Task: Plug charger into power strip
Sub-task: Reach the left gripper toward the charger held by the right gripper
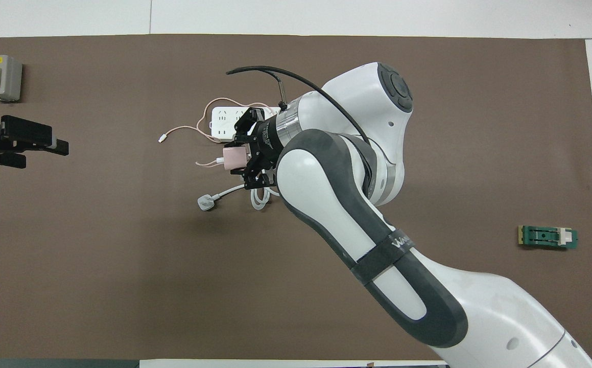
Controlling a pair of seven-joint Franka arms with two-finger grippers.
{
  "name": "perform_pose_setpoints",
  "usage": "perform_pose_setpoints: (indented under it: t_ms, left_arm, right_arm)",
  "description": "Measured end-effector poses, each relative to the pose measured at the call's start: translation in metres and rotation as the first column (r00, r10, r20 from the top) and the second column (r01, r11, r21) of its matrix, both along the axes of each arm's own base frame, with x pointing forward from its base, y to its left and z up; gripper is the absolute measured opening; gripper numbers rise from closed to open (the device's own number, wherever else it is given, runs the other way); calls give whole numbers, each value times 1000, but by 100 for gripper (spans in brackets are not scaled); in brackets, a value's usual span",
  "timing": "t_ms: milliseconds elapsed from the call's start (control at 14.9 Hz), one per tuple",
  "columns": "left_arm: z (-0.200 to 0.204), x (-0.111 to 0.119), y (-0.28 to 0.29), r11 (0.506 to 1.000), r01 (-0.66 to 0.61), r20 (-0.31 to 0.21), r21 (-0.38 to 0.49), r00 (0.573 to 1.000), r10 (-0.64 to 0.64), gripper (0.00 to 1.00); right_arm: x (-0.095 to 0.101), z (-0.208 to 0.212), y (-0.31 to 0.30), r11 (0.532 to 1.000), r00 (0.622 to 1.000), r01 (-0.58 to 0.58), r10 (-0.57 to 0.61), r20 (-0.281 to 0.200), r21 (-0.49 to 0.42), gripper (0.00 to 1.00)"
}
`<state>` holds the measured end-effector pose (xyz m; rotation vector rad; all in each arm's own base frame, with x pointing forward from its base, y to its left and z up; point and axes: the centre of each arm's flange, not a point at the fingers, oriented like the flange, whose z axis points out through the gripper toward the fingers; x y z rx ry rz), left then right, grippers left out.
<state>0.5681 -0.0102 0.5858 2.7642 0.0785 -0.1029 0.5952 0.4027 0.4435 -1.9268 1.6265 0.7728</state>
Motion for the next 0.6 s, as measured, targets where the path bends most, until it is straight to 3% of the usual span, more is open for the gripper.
perform_pose_setpoints:
  t_ms: [201,402,603]
  left_arm:
    - [-34,20,23,978,53,23,-200,998,-50,100]
    - [-74,39,42,920,104,77,-379,994,-81,100]
    - [-112,52,38,837,105,91,-537,994,-66,100]
  right_arm:
    - [3,1,-4,1000,1000,14,-14,4,-1,51]
    - [6,1,-8,999,998,51,-51,-22,-7,51]
    - [6,1,-8,998,998,59,-59,-29,-9,51]
